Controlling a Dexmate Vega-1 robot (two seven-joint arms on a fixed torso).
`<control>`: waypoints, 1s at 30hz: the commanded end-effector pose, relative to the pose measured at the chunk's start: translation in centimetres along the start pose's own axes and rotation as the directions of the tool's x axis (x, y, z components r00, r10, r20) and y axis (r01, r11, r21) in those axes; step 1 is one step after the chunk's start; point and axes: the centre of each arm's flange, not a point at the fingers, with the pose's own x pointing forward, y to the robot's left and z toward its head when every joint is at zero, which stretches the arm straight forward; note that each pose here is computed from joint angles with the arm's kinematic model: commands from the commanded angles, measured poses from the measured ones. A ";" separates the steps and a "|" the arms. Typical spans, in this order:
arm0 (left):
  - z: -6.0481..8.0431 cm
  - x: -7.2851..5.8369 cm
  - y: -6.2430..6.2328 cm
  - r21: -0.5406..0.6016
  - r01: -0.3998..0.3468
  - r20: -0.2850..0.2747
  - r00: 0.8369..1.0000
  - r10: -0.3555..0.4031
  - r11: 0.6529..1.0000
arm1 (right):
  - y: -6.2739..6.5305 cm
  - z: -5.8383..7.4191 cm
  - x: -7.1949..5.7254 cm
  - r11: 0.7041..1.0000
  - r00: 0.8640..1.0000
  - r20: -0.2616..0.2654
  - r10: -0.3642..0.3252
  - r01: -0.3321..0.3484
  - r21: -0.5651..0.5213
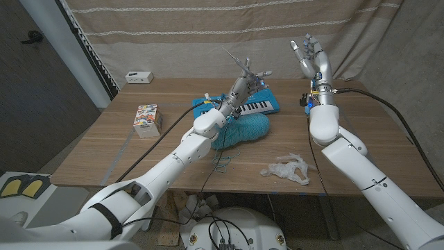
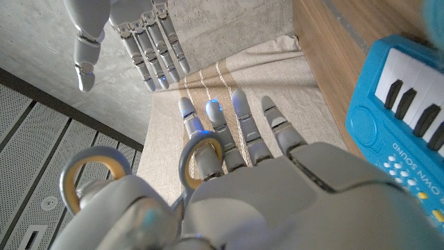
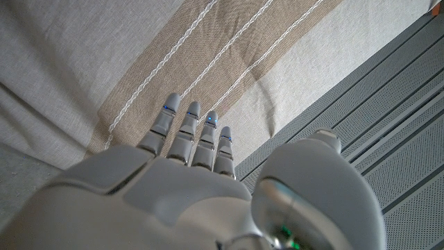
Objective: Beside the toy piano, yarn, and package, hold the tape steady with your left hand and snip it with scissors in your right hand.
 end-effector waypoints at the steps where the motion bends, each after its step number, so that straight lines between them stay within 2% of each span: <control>1: 0.0 0.2 -0.5 0.015 0.051 -0.001 0.999 -0.051 0.999 | 0.0 0.0 -0.2 1.000 1.000 -0.006 0.000 0.000 0.000; 16: 0.2 0.3 -1.4 0.053 0.039 0.025 0.999 -0.040 0.998 | 0.0 0.3 -0.2 1.000 1.000 0.002 0.005 -0.005 -0.008; 30: -0.1 0.6 -1.7 0.041 -0.009 0.041 0.999 0.007 0.999 | -0.2 0.4 -0.1 1.000 1.000 0.000 -0.004 0.004 -0.014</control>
